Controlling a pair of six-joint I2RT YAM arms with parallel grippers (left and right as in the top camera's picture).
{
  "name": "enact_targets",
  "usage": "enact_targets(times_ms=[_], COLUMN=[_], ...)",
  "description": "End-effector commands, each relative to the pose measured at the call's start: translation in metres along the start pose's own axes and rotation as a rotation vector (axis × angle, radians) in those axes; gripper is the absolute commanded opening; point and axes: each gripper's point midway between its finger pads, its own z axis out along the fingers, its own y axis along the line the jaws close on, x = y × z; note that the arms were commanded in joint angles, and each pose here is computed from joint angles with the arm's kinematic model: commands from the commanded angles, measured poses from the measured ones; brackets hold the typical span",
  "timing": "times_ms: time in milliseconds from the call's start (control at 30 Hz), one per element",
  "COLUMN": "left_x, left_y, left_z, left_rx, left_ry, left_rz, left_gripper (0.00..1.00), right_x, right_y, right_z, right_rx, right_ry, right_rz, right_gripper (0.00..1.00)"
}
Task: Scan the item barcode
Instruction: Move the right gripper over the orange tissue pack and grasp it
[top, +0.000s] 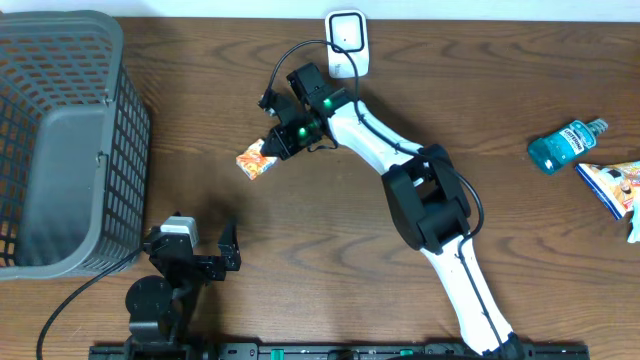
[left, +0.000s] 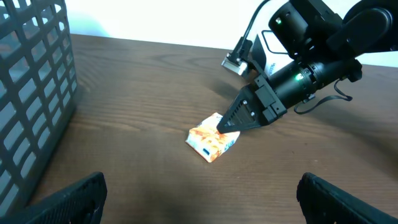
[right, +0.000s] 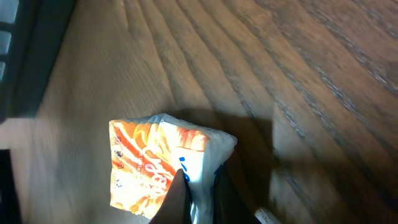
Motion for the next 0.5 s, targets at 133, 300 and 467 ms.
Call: enact_targets(times_ms=[133, 300, 467], left_x=[-0.006, -0.006, -0.006], left_y=[-0.003, -0.003, -0.003], left_z=[-0.002, -0.002, -0.002], left_rx=[0.011, 0.011, 0.010], left_ry=[-0.015, -0.015, -0.015], left_rz=[0.009, 0.009, 0.009], left_gripper=[0.98, 0.98, 0.98], right_x=[0.056, 0.118, 0.128], right_y=[-0.043, -0.059, -0.058], right_z=[-0.005, -0.028, -0.048], right_rx=[0.101, 0.333, 0.497], right_ry=[0.168, 0.369, 0.396], right_rz=[0.376, 0.653, 0.686], right_gripper=[0.02, 0.01, 0.02])
